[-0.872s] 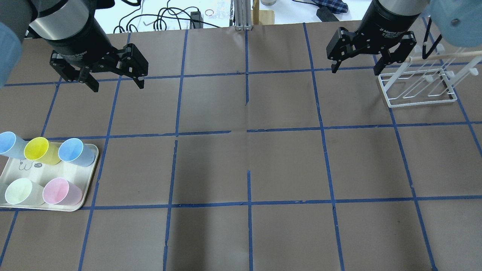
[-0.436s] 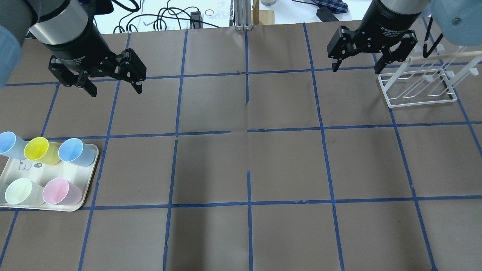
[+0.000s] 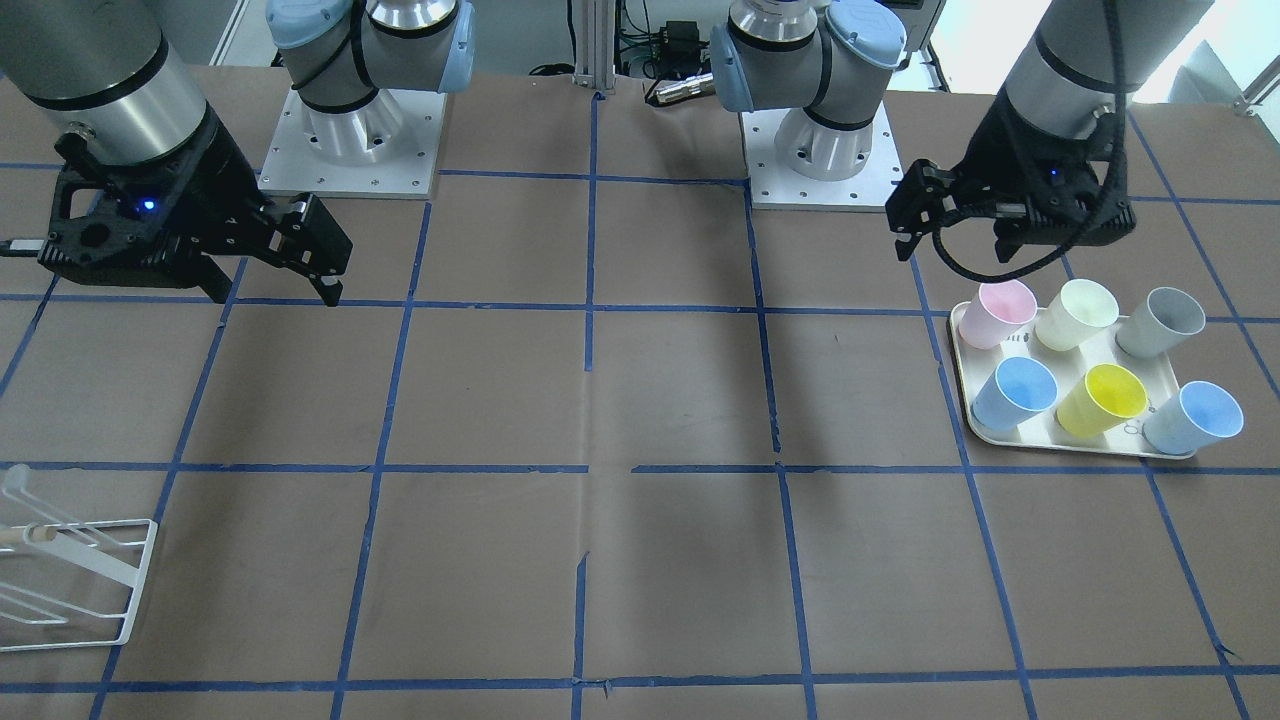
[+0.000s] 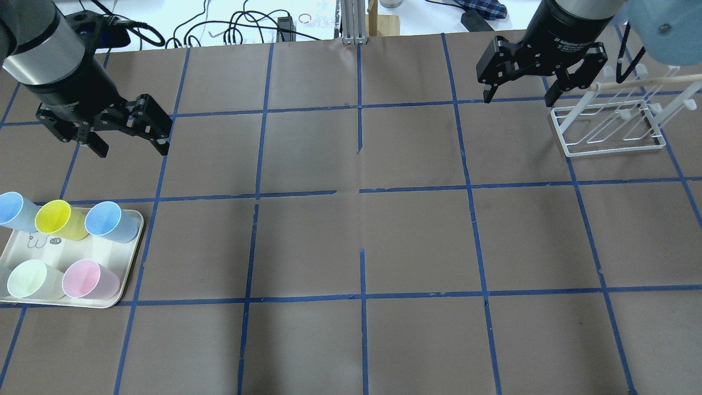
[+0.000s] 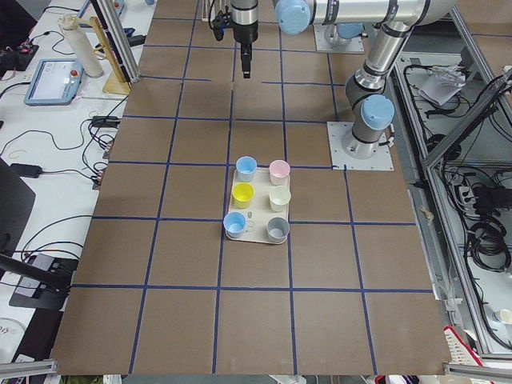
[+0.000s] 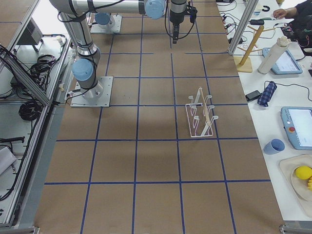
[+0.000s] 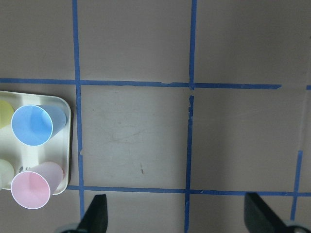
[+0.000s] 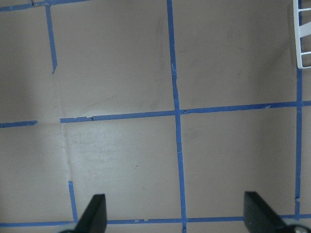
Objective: Transfer IKEA cup to right arm and place on rack
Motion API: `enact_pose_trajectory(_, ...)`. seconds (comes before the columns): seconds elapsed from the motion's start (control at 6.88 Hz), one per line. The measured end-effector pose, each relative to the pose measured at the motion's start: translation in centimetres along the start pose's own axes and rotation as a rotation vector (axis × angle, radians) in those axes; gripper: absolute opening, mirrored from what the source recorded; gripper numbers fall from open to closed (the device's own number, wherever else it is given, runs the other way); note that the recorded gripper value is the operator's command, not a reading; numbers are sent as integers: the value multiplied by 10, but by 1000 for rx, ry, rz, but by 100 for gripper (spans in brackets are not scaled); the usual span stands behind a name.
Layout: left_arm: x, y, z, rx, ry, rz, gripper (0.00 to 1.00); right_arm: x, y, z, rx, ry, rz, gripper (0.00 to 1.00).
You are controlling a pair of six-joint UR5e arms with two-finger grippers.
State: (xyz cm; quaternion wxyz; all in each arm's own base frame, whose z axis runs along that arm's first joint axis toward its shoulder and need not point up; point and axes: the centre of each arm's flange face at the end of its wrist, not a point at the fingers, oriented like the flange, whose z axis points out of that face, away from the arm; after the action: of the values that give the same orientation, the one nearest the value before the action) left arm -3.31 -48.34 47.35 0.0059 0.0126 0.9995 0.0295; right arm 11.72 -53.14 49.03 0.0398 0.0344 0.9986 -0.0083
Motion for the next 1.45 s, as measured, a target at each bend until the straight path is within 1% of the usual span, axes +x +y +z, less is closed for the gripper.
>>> enact_pose_trajectory(0.29, -87, 8, 42, -35, 28, 98, 100, 0, 1, -1, 1, 3, 0, 100)
enact_pose_trajectory(0.44, -131, 17, 60, -35, 40, 149, 100, -1, 4, -3, 1, 9, -3, 100)
enact_pose_trajectory(0.58, -179, 29, 83, -21, 44, 193, 100, -2, 5, -3, 0, 12, -5, 100)
enact_pose_trajectory(0.73, -219, 45, 113, 3, 35, 231, 100, -1, 6, -4, -2, 13, -5, 100)
enact_pose_trajectory(0.87, -245, 57, 140, 31, 8, 259, 100, -1, 6, -4, -2, 13, -5, 100)
enact_pose_trajectory(1.02, -263, 67, 156, 49, -16, 269, 100, -2, 6, -3, -3, 11, -5, 100)
enact_pose_trajectory(1.16, -281, 76, 168, 52, -17, 262, 100, -2, 6, -1, -4, 11, -5, 100)
enact_pose_trajectory(1.31, -301, 86, 181, 57, 0, 268, 100, -2, 5, 1, -8, 11, -4, 100)
enact_pose_trajectory(1.45, -315, 89, 192, 72, 16, 296, 100, -2, 5, 2, -12, 13, -5, 100)
